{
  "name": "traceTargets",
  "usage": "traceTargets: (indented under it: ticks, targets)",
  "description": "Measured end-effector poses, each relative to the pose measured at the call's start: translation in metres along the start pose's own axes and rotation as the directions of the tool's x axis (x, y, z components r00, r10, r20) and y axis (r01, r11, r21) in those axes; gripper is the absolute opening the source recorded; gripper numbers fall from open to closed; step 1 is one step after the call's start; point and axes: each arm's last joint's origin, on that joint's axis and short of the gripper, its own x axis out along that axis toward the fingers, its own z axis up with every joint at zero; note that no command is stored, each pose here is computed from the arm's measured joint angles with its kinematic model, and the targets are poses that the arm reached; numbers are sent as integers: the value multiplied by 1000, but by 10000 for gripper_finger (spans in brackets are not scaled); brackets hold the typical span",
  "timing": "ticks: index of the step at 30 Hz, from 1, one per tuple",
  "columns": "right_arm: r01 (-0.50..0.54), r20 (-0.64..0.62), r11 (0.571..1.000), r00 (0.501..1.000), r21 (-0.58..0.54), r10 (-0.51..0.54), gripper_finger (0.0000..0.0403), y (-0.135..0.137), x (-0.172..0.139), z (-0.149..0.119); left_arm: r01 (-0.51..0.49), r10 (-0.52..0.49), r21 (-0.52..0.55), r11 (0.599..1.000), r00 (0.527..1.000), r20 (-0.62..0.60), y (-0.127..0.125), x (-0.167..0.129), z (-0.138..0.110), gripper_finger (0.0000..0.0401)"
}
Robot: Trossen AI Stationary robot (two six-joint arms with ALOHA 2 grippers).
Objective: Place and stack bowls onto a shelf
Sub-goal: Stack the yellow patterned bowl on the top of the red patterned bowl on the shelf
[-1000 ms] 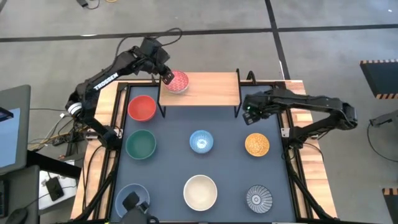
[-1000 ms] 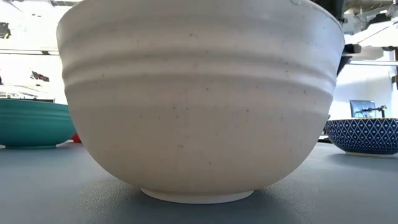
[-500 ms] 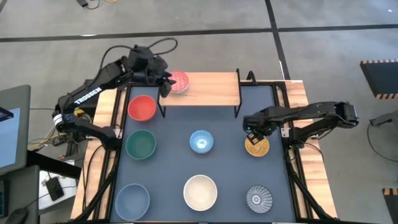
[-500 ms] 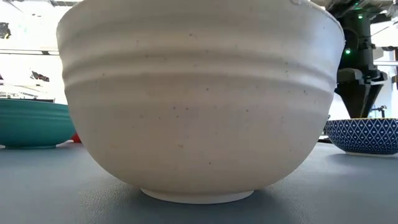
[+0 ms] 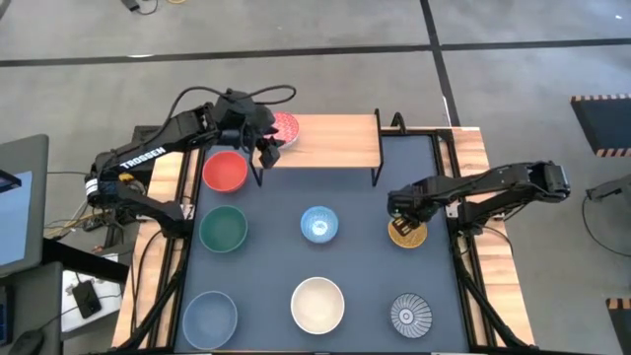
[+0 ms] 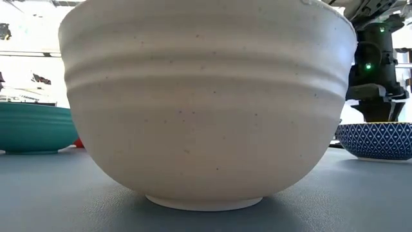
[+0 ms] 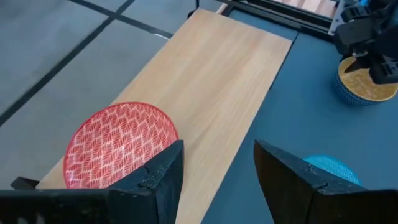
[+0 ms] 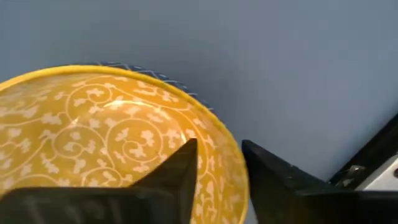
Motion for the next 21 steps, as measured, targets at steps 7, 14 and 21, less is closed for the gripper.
traceTargets:
  ticks: [7,14,21]
  targets:
    - [-44,18,999,999,-32,45,36,9,-12,-1,-4,4,-27,1000,1000,2,-1,0,0,179]
    - [-91,131,995,987,-47,97,36,22,-38,8,21,-21,-22,1000,1000,7,-1,0,1,179]
    - [-125,184,990,974,-63,134,36,28,-55,14,17,-17,-24,1000,1000,12,-1,0,1,179]
